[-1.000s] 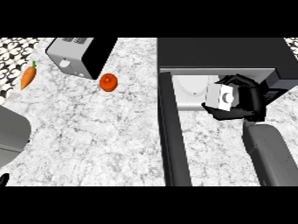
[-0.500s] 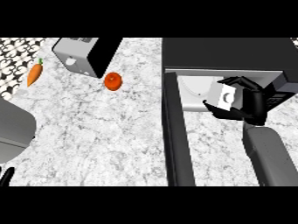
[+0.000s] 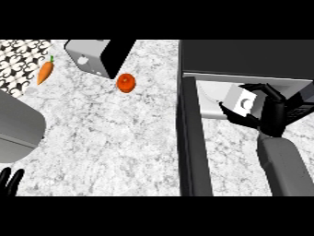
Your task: Pick up the milk, place it into the microwave and close the microwave
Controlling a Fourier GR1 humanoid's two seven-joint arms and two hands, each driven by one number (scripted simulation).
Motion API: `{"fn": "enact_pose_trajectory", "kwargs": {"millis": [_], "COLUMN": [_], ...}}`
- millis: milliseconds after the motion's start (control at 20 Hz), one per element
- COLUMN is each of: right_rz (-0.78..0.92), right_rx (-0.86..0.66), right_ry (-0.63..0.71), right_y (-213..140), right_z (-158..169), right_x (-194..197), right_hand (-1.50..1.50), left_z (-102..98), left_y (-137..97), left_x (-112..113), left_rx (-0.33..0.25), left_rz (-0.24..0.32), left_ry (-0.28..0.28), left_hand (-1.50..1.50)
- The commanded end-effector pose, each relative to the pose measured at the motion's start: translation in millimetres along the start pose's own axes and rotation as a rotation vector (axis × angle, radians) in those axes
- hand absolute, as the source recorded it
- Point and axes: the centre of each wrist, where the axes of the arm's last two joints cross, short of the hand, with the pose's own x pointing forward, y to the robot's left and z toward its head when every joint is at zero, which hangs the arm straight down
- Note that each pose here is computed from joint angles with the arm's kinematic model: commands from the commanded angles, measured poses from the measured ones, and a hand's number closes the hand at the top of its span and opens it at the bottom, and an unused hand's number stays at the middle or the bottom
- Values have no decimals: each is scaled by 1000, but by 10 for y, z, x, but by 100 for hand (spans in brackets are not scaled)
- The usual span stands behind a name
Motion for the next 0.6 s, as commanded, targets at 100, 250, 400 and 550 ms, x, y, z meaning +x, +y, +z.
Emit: {"fn": "enact_pose_trajectory", "kwargs": {"millis": [100, 250, 400, 550], "right_rz": [150, 316, 341, 361], "right_rx": [-70, -49, -53, -60], "right_ry": [118, 16, -6, -4], "right_y": [86, -79, -79, -58], "right_z": [-499, -377, -287, -270], "right_x": [-21, -83, -103, -116], "right_hand": [150, -150, -150, -150], "left_z": [-67, -82, -151, -162], "left_y": [23, 20, -15, -12], "left_x": [-11, 1, 12, 1], "left_rx": [-19, -39, -46, -72], "left_rz": [-33, -55, -69, -75], "left_ry": [2, 5, -18, 4], "left_hand": [-150, -150, -150, -150]}}
